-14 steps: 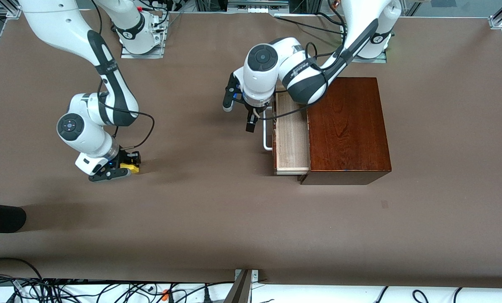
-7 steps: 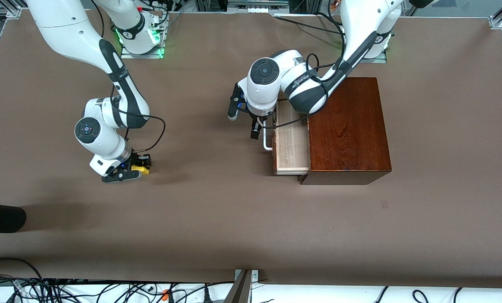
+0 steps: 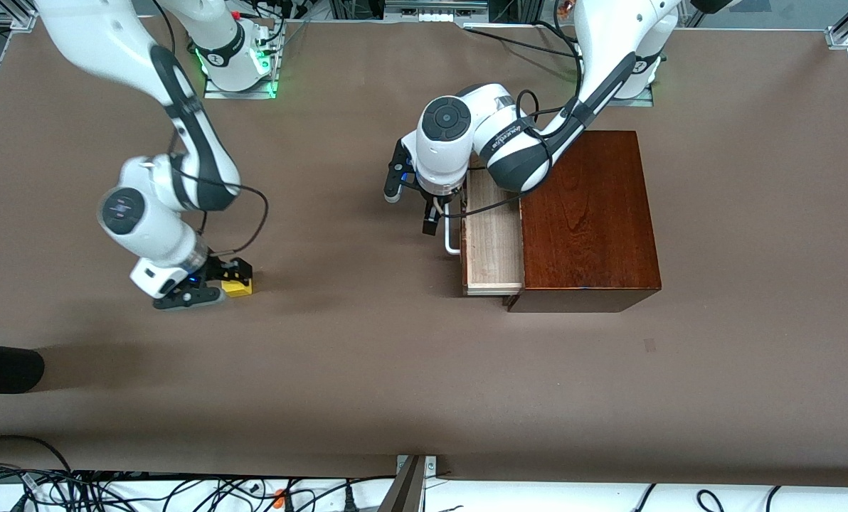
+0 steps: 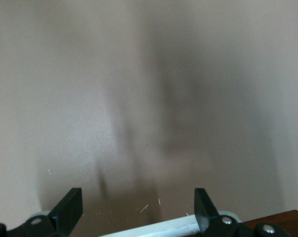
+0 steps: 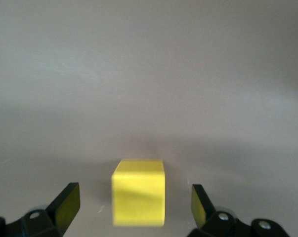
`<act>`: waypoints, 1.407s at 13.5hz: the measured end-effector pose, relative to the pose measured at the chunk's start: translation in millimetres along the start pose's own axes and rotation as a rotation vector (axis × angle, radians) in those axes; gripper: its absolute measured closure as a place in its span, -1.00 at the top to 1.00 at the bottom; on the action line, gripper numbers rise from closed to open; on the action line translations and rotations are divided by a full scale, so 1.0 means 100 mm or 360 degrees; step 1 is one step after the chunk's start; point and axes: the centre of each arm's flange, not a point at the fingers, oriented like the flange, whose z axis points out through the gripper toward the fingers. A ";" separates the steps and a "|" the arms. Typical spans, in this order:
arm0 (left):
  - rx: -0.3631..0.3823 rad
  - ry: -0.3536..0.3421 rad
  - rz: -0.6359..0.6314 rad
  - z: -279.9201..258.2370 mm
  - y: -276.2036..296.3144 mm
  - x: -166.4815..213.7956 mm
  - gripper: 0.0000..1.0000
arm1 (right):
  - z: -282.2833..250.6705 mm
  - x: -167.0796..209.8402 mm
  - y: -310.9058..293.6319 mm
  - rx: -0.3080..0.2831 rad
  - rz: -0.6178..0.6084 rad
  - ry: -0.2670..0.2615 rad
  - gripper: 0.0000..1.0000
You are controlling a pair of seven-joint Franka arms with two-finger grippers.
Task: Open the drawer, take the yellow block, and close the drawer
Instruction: 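Push the drawer shut with the left gripper while the right gripper withdraws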
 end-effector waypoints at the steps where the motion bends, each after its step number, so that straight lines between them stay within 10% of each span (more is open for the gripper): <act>1: 0.0015 0.0015 0.0002 -0.01 -0.01 0.01 1.00 | -0.42 0.00 -0.04 0.0018 -0.0008 0.0003 1.00; 10: 0.0005 0.0003 0.0000 0.11 0.01 -0.03 1.00 | -2.87 -0.59 -0.03 0.0081 -0.0036 0.0007 1.00; 19: -0.0077 -0.0129 -0.0046 0.11 -0.04 -0.23 1.00 | -3.12 -0.35 0.10 -0.0029 -0.0027 -0.0053 1.00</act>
